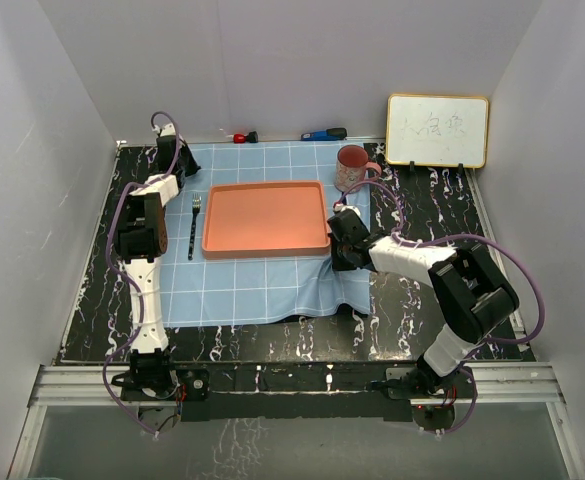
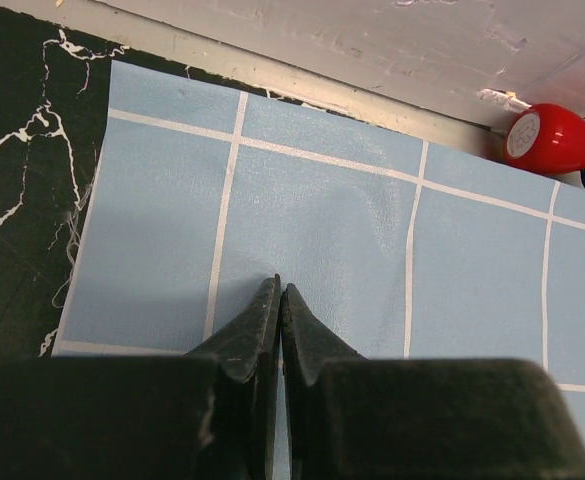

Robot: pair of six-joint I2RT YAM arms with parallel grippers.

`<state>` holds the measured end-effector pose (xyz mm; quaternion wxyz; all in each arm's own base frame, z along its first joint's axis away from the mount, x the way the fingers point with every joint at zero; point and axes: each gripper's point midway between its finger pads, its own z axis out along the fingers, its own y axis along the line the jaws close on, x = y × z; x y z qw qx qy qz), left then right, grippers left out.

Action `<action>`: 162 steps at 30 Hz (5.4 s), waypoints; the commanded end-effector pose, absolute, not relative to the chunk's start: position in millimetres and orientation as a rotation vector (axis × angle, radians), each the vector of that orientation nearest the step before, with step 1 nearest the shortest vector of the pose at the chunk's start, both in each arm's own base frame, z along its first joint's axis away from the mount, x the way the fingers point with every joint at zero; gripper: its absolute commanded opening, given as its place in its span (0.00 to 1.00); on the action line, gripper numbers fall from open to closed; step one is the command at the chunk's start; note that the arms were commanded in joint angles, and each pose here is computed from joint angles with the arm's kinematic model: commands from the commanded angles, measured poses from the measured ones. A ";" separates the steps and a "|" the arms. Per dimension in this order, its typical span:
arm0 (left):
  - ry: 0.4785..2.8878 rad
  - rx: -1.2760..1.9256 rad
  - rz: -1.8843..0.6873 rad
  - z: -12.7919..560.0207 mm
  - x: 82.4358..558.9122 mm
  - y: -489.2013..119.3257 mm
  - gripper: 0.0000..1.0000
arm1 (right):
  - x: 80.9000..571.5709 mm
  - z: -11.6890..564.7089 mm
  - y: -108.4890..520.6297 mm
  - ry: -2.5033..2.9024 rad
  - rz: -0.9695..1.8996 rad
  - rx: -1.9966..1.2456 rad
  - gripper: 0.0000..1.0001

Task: Set the dinner table for one person
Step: Adjust the napkin at the center of the board, then adjust the knife on the napkin.

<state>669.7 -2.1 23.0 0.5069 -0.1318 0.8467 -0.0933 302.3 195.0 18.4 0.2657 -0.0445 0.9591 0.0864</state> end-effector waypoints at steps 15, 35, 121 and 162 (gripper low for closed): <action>2.190 -0.274 -0.179 -4.4 639.9 -5.0 0.00 | 217.3 -17.1 138.0 2.961 -0.164 -0.192 0.00; 2.185 -0.268 -0.109 30.8 623.8 11.3 0.36 | 250.3 13.3 129.0 2.811 -0.291 -0.124 0.32; 2.040 -0.413 -0.139 211.4 449.9 12.5 0.99 | 375.6 223.8 113.6 2.056 -0.212 0.074 0.52; 2.160 -0.419 -0.177 156.6 428.4 -11.6 0.99 | 382.8 38.3 178.9 2.442 0.027 -0.056 0.42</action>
